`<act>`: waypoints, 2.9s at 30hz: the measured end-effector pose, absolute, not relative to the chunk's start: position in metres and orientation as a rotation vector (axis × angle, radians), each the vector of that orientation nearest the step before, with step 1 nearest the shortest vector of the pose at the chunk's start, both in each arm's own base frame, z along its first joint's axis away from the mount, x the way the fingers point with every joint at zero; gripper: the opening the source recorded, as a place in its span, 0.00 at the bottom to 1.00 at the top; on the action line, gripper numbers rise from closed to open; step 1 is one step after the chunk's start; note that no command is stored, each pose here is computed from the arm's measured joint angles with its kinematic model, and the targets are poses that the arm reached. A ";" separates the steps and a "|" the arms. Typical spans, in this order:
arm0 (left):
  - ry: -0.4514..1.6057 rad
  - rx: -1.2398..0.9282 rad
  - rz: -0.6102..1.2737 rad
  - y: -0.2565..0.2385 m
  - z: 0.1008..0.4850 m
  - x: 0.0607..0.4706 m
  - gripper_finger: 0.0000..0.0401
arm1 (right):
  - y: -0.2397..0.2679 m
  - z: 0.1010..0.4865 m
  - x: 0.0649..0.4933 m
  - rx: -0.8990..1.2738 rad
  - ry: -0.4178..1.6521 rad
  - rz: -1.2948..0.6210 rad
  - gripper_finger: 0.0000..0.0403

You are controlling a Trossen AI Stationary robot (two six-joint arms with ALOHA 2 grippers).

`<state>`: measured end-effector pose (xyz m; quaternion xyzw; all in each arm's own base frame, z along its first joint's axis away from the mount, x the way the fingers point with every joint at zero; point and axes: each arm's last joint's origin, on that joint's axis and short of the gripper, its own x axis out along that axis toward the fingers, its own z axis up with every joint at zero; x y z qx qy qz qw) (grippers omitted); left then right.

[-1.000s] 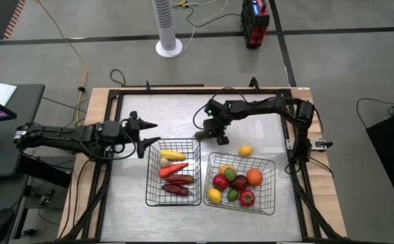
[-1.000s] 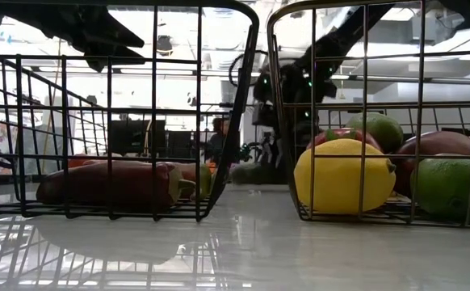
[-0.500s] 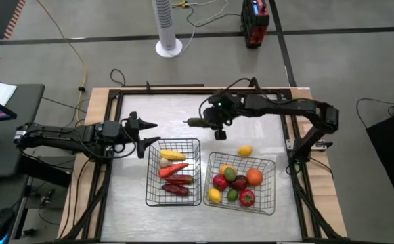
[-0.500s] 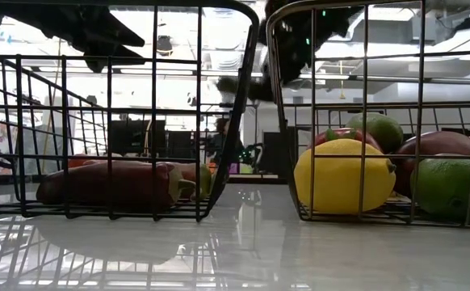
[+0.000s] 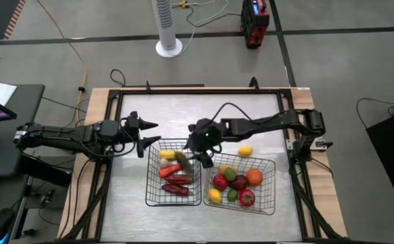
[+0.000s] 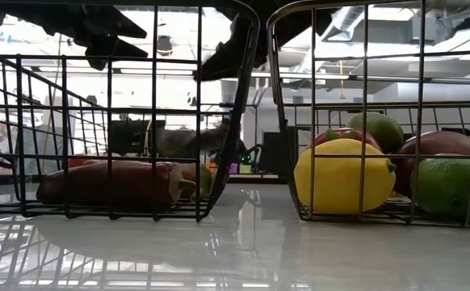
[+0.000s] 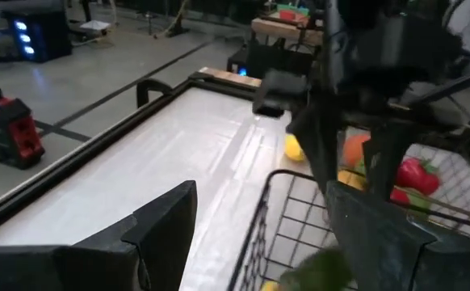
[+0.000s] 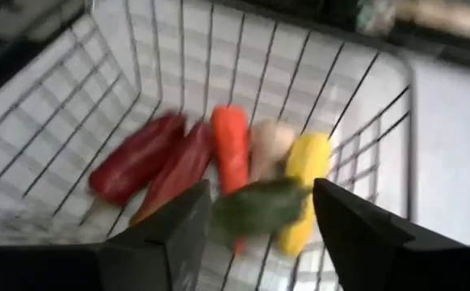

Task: Sort produce into baskets
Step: Put the green pepper into the left wire basket, then put the lemon into the right wire basket

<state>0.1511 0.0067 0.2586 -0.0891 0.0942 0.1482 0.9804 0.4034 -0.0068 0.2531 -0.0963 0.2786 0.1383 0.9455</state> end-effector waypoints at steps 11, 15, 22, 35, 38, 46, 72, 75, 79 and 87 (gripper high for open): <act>0.188 -0.163 0.276 0.006 0.259 0.151 0.66 | -0.022 0.289 0.363 -0.173 0.942 0.081 0.71; 0.190 -0.144 0.274 0.006 0.259 0.151 0.66 | -0.034 0.283 0.325 -0.145 1.031 0.013 0.71; 0.191 -0.134 0.274 0.006 0.259 0.151 0.66 | -0.049 0.247 0.255 -0.140 1.144 -0.022 0.71; 0.192 -0.105 0.306 0.007 0.259 0.151 0.66 | -0.051 0.190 0.207 -0.253 1.305 -0.007 0.71; 0.192 -0.105 0.306 0.007 0.259 0.151 0.66 | -0.046 0.186 0.208 -0.303 1.333 -0.016 0.71; 0.189 -0.102 0.306 0.007 0.260 0.151 0.66 | -0.026 0.187 0.211 -0.405 1.333 -0.048 0.71; 0.186 -0.115 0.307 0.007 0.260 0.151 0.66 | 0.027 0.190 0.209 -0.531 1.224 -0.275 0.71; 0.186 -0.124 0.308 0.007 0.260 0.151 0.66 | 0.028 0.194 0.211 -0.504 1.176 -0.264 0.71; 0.190 -0.123 0.309 0.007 0.259 0.151 0.66 | 0.031 0.202 0.209 -0.471 1.118 -0.240 0.71; 0.194 -0.116 0.308 0.007 0.259 0.151 0.66 | 0.032 0.216 0.202 -0.401 1.040 -0.235 0.71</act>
